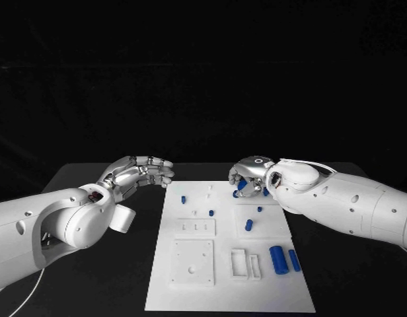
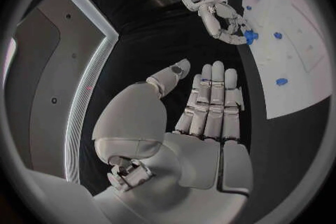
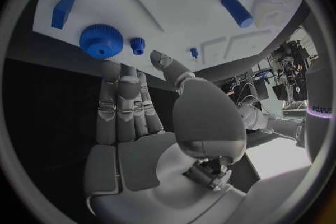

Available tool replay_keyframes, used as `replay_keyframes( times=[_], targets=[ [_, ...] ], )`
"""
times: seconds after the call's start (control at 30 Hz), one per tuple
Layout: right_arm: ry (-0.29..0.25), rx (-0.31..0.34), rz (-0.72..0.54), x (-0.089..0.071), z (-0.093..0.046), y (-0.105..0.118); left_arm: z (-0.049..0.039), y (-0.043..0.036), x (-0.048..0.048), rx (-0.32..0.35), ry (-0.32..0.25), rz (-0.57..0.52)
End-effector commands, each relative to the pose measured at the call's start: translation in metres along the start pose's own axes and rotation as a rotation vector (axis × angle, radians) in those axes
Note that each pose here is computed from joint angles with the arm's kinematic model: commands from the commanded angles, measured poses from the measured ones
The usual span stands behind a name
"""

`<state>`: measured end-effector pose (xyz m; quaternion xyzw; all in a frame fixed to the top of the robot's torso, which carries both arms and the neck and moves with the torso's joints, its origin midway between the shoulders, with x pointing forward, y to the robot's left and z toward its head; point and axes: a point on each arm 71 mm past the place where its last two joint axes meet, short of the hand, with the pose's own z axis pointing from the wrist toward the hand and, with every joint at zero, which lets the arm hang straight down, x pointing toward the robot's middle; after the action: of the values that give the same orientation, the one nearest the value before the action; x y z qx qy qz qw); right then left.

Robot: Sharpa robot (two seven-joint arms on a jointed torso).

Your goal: Assemble the parts on the task board

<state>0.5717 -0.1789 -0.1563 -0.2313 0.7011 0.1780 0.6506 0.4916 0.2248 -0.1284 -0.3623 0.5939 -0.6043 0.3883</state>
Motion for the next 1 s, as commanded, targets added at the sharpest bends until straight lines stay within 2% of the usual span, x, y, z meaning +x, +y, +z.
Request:
replay_keyframes(
  times=[0.03,0.5,1.0],
  targets=[
    [0.009,0.004,-0.017,0.001,0.001,0.000,0.0006,-0.0023,0.0032,0.005,0.022,-0.012],
    [0.033,0.027,-0.024,0.009,0.001,-0.006,0.0004,-0.0028,0.0015,0.001,0.020,-0.008],
    [0.051,0.014,-0.011,0.013,0.000,-0.003,0.0008,-0.0024,-0.0005,-0.003,0.017,-0.006]
  ],
)
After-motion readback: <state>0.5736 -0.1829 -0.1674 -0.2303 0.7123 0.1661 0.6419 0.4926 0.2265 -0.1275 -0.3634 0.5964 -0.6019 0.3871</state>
